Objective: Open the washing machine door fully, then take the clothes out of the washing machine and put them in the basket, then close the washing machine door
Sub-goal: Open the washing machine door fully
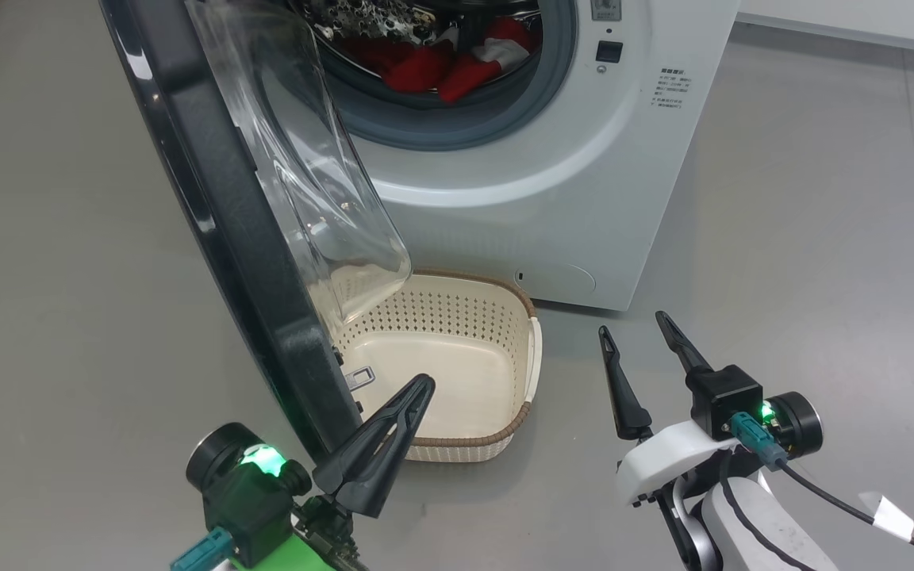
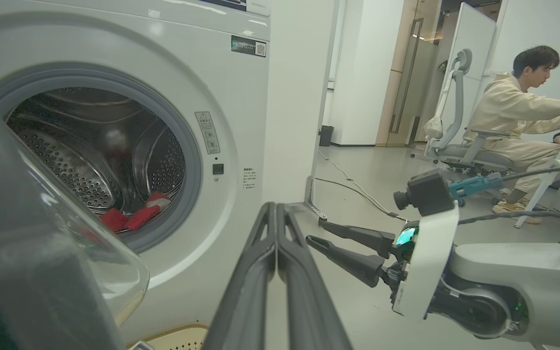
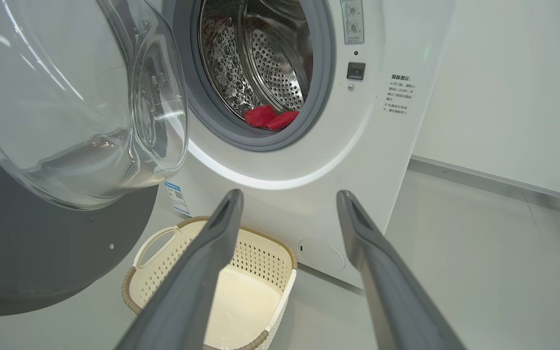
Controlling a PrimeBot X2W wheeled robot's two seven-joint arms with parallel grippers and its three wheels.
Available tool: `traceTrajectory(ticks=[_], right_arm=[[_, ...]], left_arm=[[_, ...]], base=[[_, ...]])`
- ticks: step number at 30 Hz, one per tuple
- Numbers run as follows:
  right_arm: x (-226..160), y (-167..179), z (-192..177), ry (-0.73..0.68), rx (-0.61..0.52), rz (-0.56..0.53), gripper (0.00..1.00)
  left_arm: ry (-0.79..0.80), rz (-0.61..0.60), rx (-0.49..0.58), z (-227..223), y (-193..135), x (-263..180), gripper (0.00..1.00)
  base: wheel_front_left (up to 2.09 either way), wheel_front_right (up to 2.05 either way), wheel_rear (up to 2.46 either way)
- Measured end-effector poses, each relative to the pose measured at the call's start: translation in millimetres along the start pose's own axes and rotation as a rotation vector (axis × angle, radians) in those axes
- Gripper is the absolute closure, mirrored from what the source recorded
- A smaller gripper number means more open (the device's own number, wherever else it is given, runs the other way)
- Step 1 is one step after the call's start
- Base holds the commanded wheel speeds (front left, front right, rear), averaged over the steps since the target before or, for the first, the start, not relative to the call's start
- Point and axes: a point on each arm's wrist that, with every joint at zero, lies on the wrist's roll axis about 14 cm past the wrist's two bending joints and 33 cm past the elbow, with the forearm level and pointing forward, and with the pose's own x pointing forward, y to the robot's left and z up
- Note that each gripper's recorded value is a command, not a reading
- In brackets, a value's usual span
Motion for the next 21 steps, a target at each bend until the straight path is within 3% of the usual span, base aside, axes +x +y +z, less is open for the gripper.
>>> traceTrajectory(ticks=[10,21], right_arm=[[0,1,-11,0.029,0.007,0.005,0.00],[-1,-6,-17,0.047,0.014,-0.013,0.00]], left_arm=[[0.107,0.148,-0.015,-35,44,-13,1.00],[0.127,0.206,-0.065,-48,55,-13,1.00]], base=[[0.00,0.00,0.00],[0.00,0.00,0.00]])
